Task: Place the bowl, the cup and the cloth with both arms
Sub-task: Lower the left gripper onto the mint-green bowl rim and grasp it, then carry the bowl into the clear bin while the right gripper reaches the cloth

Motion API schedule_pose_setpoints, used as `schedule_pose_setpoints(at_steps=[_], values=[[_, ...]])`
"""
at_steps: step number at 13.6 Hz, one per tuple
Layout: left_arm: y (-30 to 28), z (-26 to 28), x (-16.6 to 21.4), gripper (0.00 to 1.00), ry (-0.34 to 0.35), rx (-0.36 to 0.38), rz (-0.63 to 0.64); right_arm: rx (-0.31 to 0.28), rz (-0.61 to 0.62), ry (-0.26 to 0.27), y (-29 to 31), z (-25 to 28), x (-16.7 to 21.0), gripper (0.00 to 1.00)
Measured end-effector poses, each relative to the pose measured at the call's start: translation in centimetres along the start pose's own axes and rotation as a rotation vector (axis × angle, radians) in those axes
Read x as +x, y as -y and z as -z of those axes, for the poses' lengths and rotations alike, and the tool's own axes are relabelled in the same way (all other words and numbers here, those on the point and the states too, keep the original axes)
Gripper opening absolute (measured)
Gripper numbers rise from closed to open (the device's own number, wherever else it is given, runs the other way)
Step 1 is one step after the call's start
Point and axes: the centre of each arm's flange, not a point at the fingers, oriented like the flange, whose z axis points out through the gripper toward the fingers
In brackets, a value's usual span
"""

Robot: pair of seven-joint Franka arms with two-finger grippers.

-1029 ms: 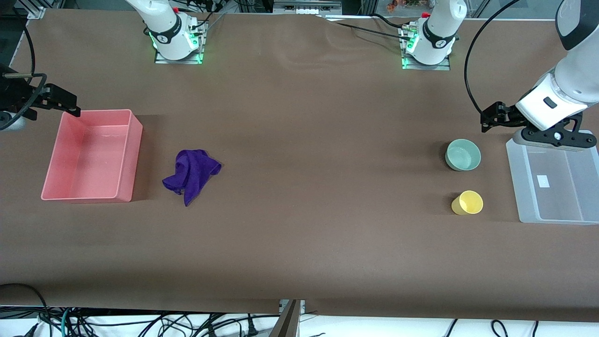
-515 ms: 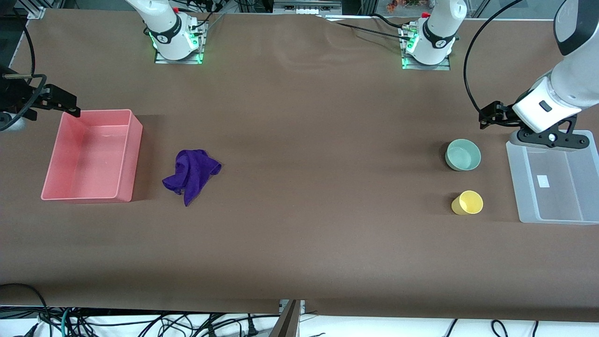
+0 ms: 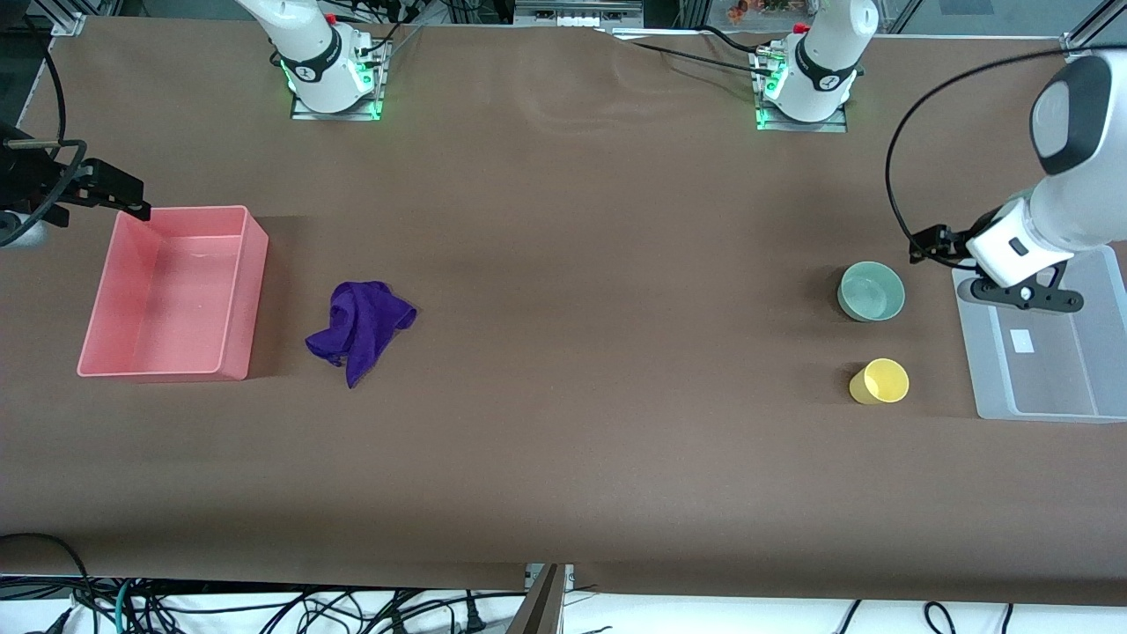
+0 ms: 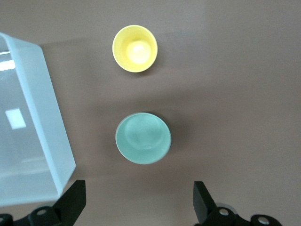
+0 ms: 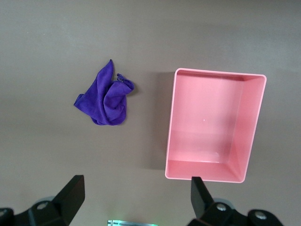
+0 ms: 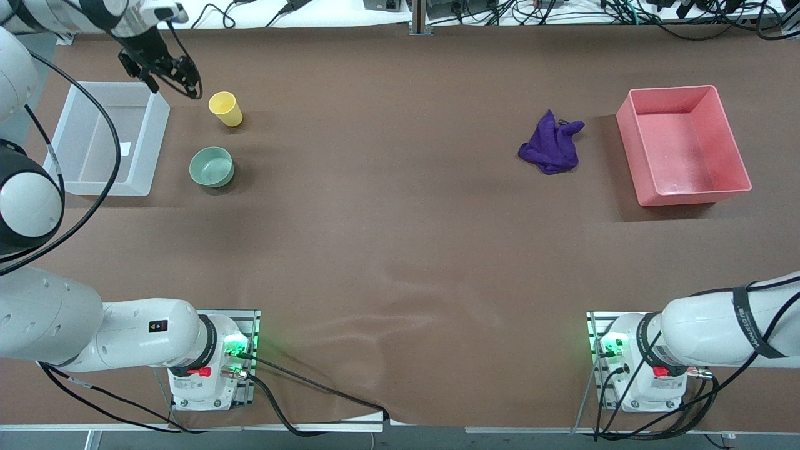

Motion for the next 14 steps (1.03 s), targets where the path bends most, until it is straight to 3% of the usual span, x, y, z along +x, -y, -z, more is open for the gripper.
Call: schedule_pose_setpoints(at_steps=[4,7,8,10,14], values=[[2.1,-9.1,-1.3,1.0,-0.093,0.013,-0.072,0.0,-0.002,0.001,-0.1,0.0,0.0,1.0],[3.8,-15.4,-2.1,0.97,-0.115,0.012,-0.164,0.001,-0.002,0.001,-0.1,-0.1,0.0,1.0],[5.0,-17.2,-2.0,0.88,-0.125,0.013,-0.197,0.001,-0.002,0.001,-0.1,-0.1,0.0,1.0],[6.4,-20.8,-1.8,0.84,-0.132,0.009,-0.24,0.004,-0.002,0.004,-0.1,-0.3,0.2,1.0],[6.5,-24.4,-1.7,0.4,-0.104,-0.016,-0.247,0.009,0.004,0.021,0.1,-1.6,1.1,1.0]])
